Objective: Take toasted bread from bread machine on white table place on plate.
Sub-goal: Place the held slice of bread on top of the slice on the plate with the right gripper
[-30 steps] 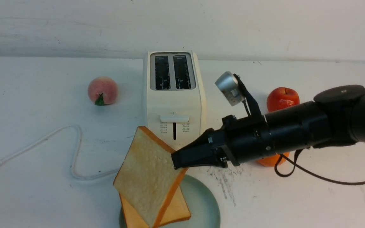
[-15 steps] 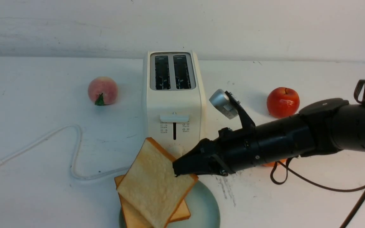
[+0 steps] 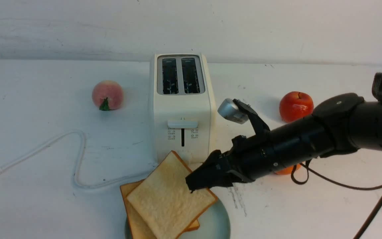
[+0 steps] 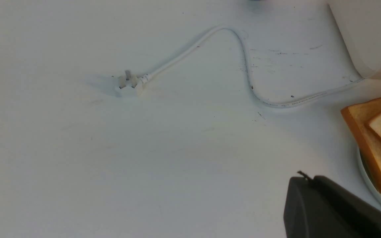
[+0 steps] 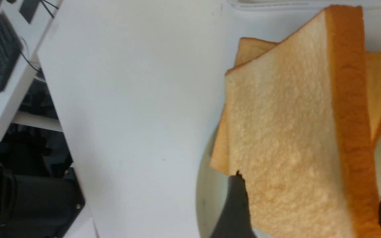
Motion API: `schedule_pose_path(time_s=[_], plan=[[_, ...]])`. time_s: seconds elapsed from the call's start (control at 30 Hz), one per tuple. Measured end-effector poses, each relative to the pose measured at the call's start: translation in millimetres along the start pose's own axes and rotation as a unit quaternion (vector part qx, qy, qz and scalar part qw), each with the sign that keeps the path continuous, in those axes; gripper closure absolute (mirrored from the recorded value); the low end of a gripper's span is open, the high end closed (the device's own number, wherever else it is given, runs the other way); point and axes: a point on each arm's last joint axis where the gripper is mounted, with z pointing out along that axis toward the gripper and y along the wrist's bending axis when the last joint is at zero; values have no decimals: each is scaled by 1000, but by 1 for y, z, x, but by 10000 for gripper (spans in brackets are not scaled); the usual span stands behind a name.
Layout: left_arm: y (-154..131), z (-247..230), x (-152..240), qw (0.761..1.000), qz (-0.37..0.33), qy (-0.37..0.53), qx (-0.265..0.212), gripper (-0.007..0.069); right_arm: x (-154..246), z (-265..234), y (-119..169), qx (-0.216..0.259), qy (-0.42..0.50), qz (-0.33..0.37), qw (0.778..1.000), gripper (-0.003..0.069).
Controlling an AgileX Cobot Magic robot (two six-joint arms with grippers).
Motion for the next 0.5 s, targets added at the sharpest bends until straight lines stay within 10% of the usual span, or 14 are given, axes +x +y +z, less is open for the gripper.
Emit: schedule_pose_path(time_s=[0.33, 0.5], plan=[[0, 0, 0, 1000, 0, 0, 0, 639, -13, -31, 9, 87, 23, -66, 994, 176], [0, 0, -1, 1000, 0, -5, 2, 639, -19, -76, 32, 136, -6, -70, 988, 356]])
